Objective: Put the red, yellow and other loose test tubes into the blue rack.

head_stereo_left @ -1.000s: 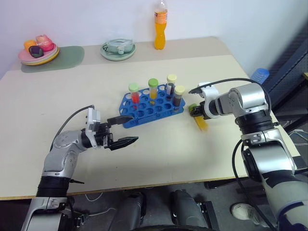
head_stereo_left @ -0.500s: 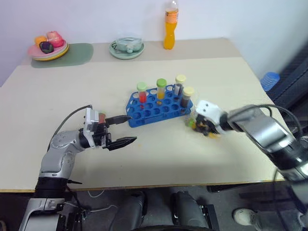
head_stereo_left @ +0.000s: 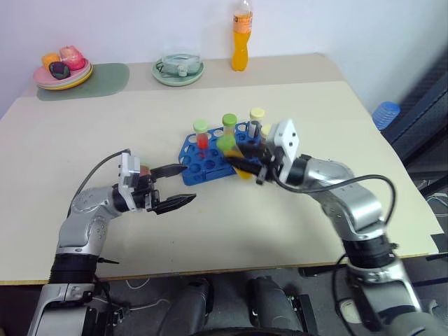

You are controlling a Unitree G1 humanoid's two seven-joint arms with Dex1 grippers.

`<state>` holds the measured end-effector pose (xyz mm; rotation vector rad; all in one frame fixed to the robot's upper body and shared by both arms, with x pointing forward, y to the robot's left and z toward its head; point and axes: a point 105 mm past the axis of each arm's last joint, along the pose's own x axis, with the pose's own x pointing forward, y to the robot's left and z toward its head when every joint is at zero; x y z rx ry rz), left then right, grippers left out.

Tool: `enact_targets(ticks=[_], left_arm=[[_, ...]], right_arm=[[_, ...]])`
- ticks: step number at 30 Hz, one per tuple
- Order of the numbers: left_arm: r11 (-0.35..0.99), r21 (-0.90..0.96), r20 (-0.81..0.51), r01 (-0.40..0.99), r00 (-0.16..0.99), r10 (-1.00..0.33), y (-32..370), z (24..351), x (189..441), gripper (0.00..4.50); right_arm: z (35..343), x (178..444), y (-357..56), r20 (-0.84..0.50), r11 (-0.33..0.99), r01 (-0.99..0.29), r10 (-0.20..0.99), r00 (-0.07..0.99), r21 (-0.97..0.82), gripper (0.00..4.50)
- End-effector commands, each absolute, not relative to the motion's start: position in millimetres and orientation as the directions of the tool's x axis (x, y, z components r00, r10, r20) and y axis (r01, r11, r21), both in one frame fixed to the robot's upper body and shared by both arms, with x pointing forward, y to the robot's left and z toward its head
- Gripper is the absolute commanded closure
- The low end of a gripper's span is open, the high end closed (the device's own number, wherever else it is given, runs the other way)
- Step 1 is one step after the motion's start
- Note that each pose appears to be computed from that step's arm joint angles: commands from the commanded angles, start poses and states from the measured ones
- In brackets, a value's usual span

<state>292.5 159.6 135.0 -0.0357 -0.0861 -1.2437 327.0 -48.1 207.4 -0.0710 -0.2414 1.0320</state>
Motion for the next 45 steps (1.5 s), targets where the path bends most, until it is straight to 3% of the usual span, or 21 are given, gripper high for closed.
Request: enact_targets(ticks=[1, 7, 17, 45], left_arm=[[0.340, 0.032, 0.111, 0.940, 0.335, -0.936, 168.4, 142.3, 292.7, 0.00], [0.360, 0.027, 0.116, 0.932, 0.355, -0.928, 173.4, 143.2, 291.3, 0.00], [0.385, 0.035, 0.109, 0.922, 0.379, -0.919, 179.6, 148.9, 285.8, 0.00], [0.381, 0.030, 0.096, 0.924, 0.377, -0.921, 181.0, 149.2, 283.9, 0.00]], right_arm=[[224.7, 345.1, -48.7, 0.318, 0.631, -0.741, 0.768, 0.555, -0.230, 3.74], [202.0, 366.9, -32.5, 0.416, 0.735, -0.630, 0.669, 0.616, -0.249, 3.74], [168.9, 378.0, -28.2, 0.432, 0.781, -0.580, 0.618, 0.658, -0.233, 3.74], [154.1, 371.6, -40.1, 0.430, 0.790, -0.572, 0.605, 0.670, -0.220, 3.74]])
